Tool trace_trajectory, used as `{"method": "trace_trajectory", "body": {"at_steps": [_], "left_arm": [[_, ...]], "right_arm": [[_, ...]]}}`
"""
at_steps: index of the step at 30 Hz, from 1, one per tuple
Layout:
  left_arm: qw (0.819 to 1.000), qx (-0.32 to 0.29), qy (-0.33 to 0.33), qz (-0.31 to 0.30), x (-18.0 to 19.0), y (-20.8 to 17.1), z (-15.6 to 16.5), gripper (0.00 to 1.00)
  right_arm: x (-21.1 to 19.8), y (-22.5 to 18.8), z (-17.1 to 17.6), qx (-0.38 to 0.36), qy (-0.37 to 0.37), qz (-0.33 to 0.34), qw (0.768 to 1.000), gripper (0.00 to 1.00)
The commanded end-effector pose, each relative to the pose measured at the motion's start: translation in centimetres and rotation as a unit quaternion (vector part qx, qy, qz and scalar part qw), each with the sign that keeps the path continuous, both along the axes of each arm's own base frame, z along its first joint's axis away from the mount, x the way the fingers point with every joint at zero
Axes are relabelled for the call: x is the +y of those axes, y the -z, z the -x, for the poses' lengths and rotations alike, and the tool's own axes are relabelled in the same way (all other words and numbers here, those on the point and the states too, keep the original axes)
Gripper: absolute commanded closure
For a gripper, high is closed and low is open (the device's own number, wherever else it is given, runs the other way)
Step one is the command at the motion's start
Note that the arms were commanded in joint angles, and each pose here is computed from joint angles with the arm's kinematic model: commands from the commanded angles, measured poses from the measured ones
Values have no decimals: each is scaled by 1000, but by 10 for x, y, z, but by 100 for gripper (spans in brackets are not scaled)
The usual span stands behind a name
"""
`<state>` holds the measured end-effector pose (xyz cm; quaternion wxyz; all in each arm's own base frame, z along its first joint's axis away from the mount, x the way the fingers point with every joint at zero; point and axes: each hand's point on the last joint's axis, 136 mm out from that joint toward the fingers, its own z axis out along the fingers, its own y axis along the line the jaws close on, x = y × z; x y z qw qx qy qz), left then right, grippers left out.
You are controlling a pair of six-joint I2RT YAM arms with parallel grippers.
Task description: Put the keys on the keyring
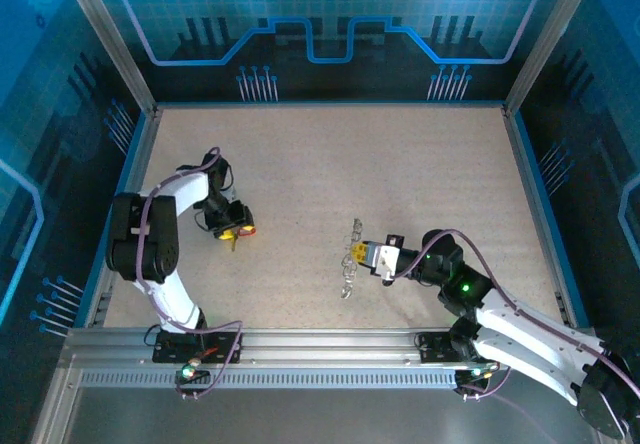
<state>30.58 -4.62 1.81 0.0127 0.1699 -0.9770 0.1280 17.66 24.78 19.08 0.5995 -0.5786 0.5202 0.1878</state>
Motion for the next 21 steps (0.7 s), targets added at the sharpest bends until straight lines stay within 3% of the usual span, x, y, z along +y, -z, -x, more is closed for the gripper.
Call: {"method": "trace_trajectory", "body": {"at_steps": [1, 13, 19, 21], "left_arm": [[999, -11, 37, 17, -9, -5, -7, 47], [997, 2, 81, 9, -31, -10, 19, 46], [999, -7, 44, 2, -28, -19, 19, 50], [1000, -7, 24, -6, -25, -18, 20, 56]], "right_arm": [[3, -15, 0, -21, -2, -11, 1000, 100], [-1, -19, 3, -29, 0, -17, 999, 100], [2, -18, 3, -24, -9, -15, 1000, 100], [3, -18, 4, -23, -13, -15, 1000, 100]]}}
